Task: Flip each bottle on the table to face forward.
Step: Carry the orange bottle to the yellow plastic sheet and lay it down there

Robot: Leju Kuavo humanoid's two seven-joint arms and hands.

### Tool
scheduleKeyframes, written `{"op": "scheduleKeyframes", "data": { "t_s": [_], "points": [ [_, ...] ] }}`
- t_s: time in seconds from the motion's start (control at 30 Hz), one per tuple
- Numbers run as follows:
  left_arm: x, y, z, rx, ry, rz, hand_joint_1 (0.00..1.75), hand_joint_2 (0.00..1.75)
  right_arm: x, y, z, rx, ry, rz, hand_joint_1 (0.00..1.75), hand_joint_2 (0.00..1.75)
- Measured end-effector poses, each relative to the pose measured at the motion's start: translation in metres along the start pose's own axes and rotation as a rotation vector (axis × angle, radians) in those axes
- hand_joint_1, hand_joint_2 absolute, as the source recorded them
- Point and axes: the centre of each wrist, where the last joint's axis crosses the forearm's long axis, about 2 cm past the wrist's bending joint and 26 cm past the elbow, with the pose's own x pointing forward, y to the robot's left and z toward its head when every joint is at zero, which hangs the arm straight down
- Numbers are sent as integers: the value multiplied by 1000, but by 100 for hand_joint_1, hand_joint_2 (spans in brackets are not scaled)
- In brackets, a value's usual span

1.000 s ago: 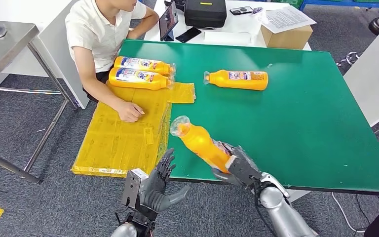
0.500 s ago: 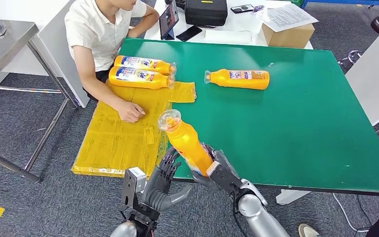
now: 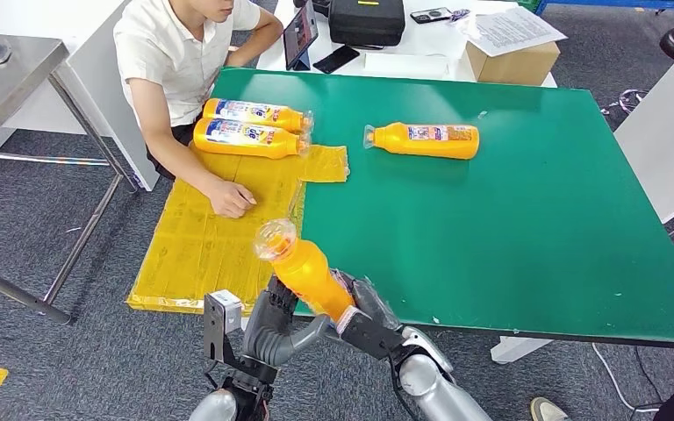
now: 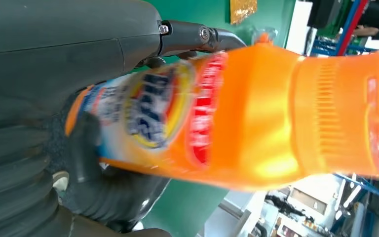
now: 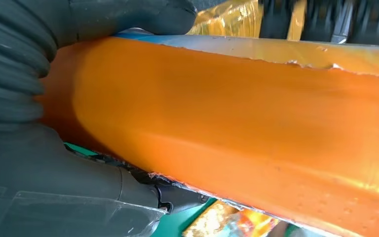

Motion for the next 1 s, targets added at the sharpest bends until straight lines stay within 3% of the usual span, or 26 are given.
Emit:
{"op": "scheduleKeyframes", "data": {
  "t_s": [0.43,0.53,0.57,0.67,0.7,1.0],
  "points": [
    [1,1,-11,16,-2,-8,0,175,12,11,-8,26,-45,53,175,175],
    [1,1,-13,16,-4,-7,125,175,14,11,-10,33,-53,55,175,175],
    [1,1,-13,15,-7,-6,168,175,14,11,-12,35,-56,54,164,175],
    [2,1,-15,11,-21,-3,175,175,16,11,-14,37,-60,52,34,175],
    [2,1,-15,9,-27,1,175,175,16,11,-14,38,-60,52,1,175],
    [9,2,-16,4,-50,53,175,175,18,15,-15,40,-78,83,0,175]
  ]
}}
